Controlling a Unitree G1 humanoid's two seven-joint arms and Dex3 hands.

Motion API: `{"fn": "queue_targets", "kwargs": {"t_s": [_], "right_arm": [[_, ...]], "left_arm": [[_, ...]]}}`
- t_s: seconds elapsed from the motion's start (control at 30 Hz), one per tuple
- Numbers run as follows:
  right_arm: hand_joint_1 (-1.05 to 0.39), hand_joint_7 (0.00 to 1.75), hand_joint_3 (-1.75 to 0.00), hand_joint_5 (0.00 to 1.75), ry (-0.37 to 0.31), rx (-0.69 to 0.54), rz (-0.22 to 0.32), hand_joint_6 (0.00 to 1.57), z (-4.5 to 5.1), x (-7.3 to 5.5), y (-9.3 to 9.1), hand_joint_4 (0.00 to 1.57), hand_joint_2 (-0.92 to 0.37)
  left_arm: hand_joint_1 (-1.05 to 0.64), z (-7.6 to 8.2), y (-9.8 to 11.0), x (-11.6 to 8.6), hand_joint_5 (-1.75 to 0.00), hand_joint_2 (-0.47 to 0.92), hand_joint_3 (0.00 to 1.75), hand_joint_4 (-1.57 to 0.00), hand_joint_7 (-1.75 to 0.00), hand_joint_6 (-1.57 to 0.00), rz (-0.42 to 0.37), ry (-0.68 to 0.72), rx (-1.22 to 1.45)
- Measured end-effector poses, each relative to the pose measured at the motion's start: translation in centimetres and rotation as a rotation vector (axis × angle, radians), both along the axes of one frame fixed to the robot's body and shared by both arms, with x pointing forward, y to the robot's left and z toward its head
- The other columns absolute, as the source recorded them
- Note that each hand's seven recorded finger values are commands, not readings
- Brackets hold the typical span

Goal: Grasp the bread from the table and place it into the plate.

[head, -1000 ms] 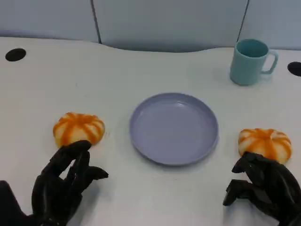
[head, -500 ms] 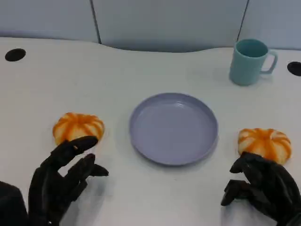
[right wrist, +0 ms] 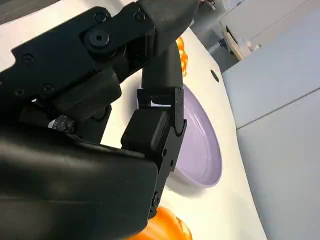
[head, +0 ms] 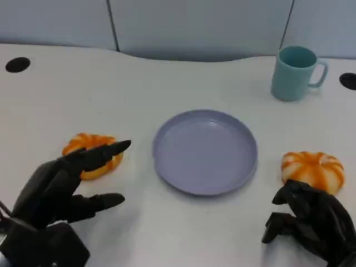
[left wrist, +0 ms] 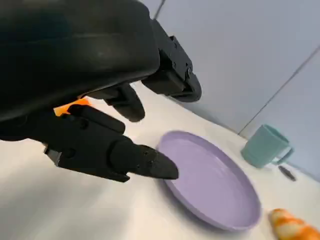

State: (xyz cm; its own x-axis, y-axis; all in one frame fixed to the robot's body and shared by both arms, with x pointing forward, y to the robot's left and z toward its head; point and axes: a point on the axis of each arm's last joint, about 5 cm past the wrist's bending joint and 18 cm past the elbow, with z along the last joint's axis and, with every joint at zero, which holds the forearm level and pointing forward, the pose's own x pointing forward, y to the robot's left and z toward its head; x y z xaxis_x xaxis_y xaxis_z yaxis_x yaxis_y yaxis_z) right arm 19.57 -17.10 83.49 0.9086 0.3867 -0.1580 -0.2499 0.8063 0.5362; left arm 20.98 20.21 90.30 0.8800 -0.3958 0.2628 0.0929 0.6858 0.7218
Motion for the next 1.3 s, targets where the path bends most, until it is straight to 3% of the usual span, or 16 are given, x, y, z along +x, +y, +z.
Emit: {"fn": "queue_targets", "kwargs": {"t_s": [0.3,0.67,1.13,1.3], "right_arm": [[-0.89,0.89,0.0,0.82,0.002,0.001,0.0,1.21,-0.04,0.0,0.0,1.45,-0.76],[-0.9,0.88,0.0,0.83,0.0,0.003,0.003,1.22,-0.03,0.0,0.0,1.45,-0.76],[-0.88,0.88,0.0,0.83,-0.003,0.002,0.0,1.21,0.1,-0.5,-0.1,1.44,-0.76],[-0.87,0.88,0.0,0.83,-0.001,0.005,0.001,1.21,0.13,-0.6,-0.1,1.44,-0.76]], "left_arm": [[-0.67,3.1,-0.5,1.4,-0.18,0.92,0.02,-0.17,0.0,-0.27,0.073,-0.119,0.372],[-0.7,4.6,-1.2,4.0,-0.11,0.86,0.0,-0.12,0.0,-0.2,0.127,0.01,0.661],[-0.68,4.2,-2.2,8.2,-0.07,0.83,0.0,-0.14,0.0,-0.17,0.119,0.245,0.822],[-0.69,3.3,-3.3,9.4,-0.07,0.85,0.01,-0.15,-0.01,-0.17,0.13,0.304,0.893]]}}
